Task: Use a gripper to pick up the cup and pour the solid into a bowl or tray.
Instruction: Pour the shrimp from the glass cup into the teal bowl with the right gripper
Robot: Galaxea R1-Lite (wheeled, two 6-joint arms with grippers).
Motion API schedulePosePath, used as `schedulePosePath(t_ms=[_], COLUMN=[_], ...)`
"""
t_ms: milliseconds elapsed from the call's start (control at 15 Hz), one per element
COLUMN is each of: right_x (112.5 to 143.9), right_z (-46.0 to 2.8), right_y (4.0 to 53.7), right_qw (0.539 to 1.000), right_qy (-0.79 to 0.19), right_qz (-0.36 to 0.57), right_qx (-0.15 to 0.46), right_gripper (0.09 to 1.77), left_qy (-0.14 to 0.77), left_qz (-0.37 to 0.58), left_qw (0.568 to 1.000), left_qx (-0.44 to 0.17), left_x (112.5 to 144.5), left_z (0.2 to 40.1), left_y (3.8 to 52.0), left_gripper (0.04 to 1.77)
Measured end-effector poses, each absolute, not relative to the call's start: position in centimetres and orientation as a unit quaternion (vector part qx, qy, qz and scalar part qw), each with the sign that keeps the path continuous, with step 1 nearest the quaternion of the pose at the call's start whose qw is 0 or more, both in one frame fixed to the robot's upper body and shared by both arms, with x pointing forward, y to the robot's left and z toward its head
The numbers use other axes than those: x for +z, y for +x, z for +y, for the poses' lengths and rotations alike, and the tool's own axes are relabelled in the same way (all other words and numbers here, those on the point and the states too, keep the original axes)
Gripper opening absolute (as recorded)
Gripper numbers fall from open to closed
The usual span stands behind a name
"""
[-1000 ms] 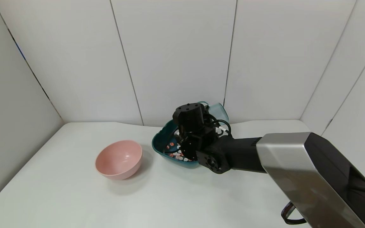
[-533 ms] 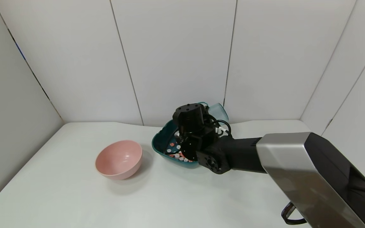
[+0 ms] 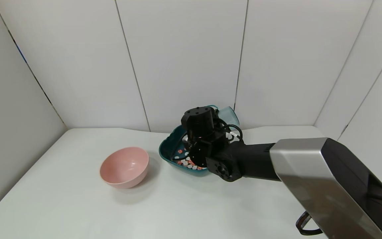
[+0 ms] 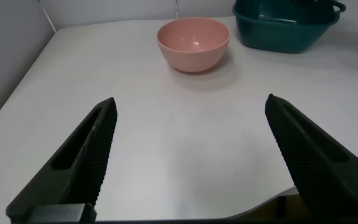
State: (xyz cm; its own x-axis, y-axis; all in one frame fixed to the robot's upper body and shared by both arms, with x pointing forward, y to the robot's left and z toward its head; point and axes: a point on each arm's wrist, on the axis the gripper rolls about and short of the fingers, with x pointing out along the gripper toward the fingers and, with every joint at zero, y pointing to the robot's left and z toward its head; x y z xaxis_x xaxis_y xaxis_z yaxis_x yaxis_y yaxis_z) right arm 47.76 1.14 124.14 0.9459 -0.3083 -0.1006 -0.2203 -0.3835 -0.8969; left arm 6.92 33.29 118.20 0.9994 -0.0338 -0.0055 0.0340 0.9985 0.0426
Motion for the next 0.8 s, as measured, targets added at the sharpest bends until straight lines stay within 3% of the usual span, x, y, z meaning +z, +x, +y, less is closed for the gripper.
schedulePosePath(t_ms=[800], right_x=[125.5], right_z=[0.1], right_y=[48.2], right_qw=[0.579], right_qy=[-0.801], right_qz=[0.147], right_qx=[-0.047], right_gripper=[1.32], left_qy=[0.021], left_qz=[0.002], left_qw=[1.000], left_qx=[-0.017], left_x=[118.2], left_z=[33.3], left_y=[6.9], left_gripper=[1.72])
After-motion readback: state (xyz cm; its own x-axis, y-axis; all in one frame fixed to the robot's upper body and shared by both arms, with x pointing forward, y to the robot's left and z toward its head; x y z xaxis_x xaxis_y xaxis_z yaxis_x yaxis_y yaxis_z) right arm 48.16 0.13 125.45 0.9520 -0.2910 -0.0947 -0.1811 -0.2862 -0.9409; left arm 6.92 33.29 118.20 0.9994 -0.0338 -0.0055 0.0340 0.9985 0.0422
